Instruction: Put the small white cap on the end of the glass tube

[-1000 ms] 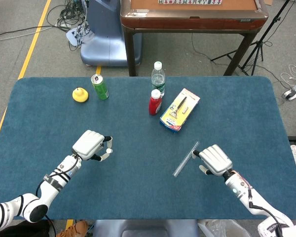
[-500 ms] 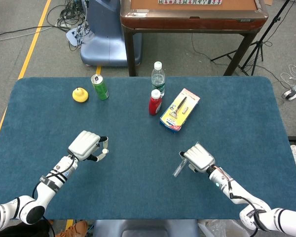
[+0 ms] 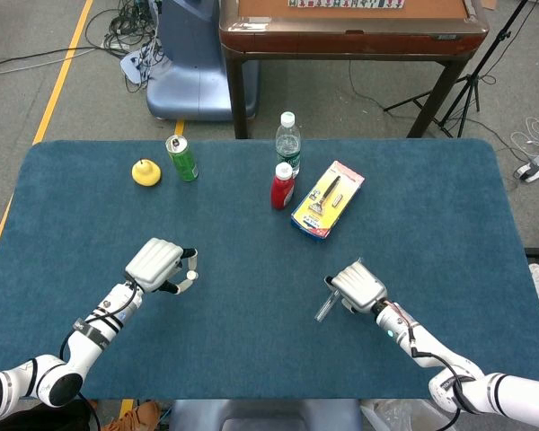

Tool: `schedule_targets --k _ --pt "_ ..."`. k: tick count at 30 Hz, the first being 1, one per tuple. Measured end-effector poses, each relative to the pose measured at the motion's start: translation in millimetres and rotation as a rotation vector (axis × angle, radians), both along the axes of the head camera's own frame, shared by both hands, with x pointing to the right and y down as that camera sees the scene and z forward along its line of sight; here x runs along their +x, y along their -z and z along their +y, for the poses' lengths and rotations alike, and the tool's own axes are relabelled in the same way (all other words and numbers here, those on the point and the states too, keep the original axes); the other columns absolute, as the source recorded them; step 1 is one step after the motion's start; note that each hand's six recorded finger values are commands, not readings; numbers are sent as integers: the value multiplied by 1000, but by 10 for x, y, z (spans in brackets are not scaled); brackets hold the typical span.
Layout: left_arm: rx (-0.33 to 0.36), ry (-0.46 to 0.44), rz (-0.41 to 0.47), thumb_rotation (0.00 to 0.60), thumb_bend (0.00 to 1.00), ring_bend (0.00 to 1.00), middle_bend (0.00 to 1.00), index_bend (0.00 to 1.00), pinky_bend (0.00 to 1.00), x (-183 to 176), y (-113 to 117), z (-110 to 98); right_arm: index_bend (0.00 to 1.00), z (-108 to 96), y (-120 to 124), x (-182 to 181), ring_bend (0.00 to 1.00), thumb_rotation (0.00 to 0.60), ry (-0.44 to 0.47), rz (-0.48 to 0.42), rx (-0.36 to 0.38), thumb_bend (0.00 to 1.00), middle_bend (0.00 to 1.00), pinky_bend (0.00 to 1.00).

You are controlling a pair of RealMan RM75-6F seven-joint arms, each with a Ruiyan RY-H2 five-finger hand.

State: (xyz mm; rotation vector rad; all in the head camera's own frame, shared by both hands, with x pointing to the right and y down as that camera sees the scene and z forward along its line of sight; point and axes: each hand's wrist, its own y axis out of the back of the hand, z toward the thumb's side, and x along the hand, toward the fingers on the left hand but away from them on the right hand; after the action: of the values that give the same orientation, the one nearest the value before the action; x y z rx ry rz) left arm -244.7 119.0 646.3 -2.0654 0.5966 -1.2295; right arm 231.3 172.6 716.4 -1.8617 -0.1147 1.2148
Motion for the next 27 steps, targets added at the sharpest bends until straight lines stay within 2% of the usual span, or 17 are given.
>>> schedule_targets --k 18,27 --pt "-5 5 -1 600 260 1000 996 553 1000 -17 -32 -15 525 5 -137 -84 1000 600 5 10 -14 321 1000 1000" --pt "-4 28 15 600 260 1000 996 557 1000 -51 8 -78 627 -60 -128 -108 1000 600 -25 -8 -7 403 1000 1000"
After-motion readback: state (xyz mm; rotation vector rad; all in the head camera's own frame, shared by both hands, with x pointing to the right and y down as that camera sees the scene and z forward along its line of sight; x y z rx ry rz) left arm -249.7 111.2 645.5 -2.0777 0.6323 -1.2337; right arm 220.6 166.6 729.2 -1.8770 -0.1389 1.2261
